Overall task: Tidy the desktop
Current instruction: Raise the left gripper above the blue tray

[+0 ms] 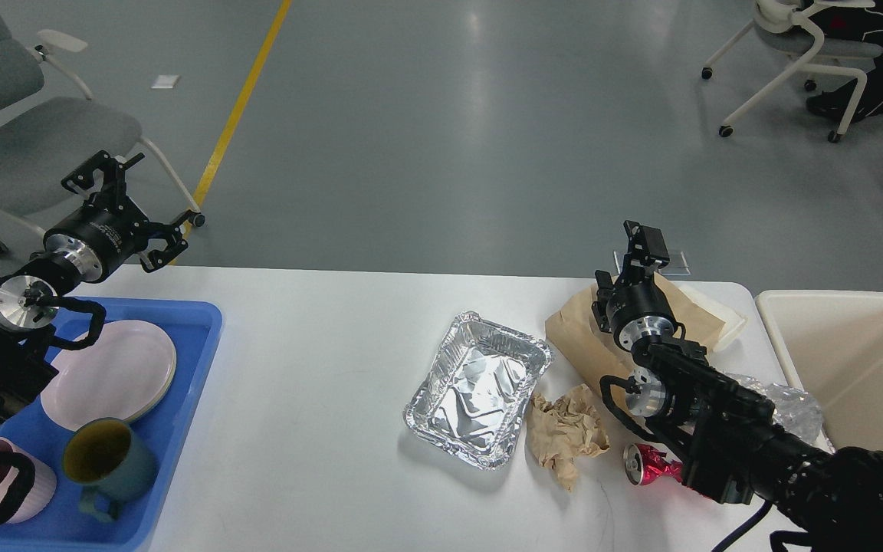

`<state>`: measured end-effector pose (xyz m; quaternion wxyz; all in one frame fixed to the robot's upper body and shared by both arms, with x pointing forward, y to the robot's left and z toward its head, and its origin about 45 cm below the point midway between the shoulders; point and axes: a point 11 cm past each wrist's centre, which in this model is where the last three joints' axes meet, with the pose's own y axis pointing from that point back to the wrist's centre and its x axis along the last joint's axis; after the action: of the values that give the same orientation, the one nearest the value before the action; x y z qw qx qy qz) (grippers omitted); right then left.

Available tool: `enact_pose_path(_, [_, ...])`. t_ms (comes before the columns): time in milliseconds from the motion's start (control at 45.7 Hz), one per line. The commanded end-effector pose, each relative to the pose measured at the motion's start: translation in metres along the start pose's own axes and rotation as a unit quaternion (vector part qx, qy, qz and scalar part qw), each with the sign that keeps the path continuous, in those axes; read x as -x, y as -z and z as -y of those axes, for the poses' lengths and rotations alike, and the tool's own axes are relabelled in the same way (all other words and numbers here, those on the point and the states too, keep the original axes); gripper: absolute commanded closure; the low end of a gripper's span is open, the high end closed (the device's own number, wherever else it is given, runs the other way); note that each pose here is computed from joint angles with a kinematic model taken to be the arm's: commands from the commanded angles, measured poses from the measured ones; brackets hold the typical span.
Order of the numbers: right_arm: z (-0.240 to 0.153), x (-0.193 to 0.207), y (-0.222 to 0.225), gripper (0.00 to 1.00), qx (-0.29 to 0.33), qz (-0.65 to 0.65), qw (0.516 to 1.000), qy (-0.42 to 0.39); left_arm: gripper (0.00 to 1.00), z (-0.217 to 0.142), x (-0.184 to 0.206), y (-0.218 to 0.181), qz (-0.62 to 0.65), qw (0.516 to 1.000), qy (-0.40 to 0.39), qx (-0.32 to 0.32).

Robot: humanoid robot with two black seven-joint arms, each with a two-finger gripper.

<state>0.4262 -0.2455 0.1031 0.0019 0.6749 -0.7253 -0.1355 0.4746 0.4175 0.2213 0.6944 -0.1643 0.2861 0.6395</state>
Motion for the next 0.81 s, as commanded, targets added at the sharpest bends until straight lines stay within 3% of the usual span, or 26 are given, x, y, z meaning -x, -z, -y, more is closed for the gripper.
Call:
enact_pose_path(0, [0.0, 0.0, 0.0, 0.0, 0.0, 0.0, 1.0, 0.0, 0.04, 0.0, -0.005, -0.013, -0.07, 0.995, -0.027, 0.071])
enact_pose_path(241, [0.0, 0.0, 0.0, 0.0, 0.0, 0.0, 1.0, 0.0, 0.04, 0.007, 0.001, -0.003, -0.126, 0.983, -0.042, 0.129])
enact_pose_path(788, [0.0, 0.0, -0.001, 0.0, 0.001, 0.0, 1.0, 0.0, 0.04, 0.009, 0.005, 0.031, -0.132, 0.985, -0.038, 0.102])
